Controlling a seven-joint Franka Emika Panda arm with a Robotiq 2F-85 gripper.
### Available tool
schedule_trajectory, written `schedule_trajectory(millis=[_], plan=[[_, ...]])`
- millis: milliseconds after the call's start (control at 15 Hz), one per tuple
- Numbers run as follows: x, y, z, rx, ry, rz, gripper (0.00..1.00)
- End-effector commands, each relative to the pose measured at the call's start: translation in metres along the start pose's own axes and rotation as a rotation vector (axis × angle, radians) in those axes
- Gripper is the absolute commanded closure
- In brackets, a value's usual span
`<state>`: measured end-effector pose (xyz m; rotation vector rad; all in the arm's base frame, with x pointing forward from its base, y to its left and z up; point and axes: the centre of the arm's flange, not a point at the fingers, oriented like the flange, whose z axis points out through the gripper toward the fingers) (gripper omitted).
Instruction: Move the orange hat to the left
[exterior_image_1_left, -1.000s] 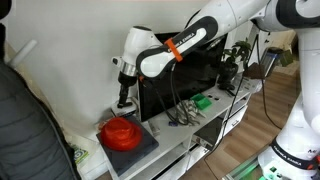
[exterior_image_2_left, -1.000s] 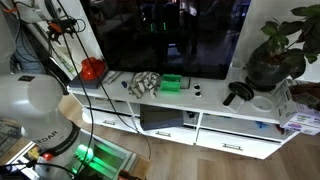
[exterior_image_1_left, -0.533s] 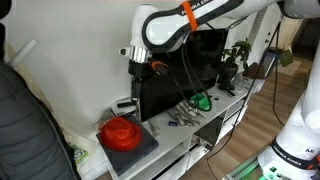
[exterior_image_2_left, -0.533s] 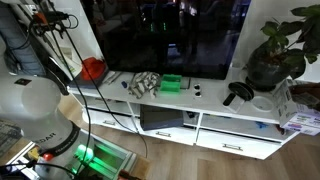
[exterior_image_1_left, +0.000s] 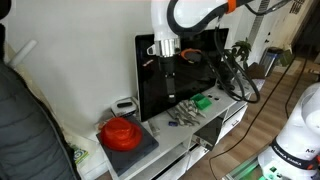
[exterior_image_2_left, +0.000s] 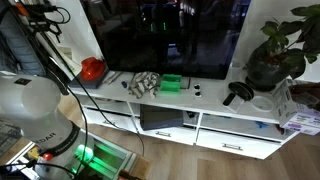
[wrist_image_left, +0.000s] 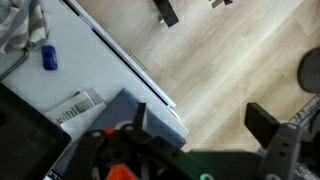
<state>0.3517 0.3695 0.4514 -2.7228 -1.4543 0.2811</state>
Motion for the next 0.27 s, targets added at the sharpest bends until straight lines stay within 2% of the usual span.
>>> schedule_trajectory(millis=[0, 200], plan=[[-0.0079, 0.0004, -0.0007, -0.010, 0.000, 0.018, 0.00], [-0.0164, -0.0012, -0.0004, -0.022, -0.002, 0.035, 0.00]])
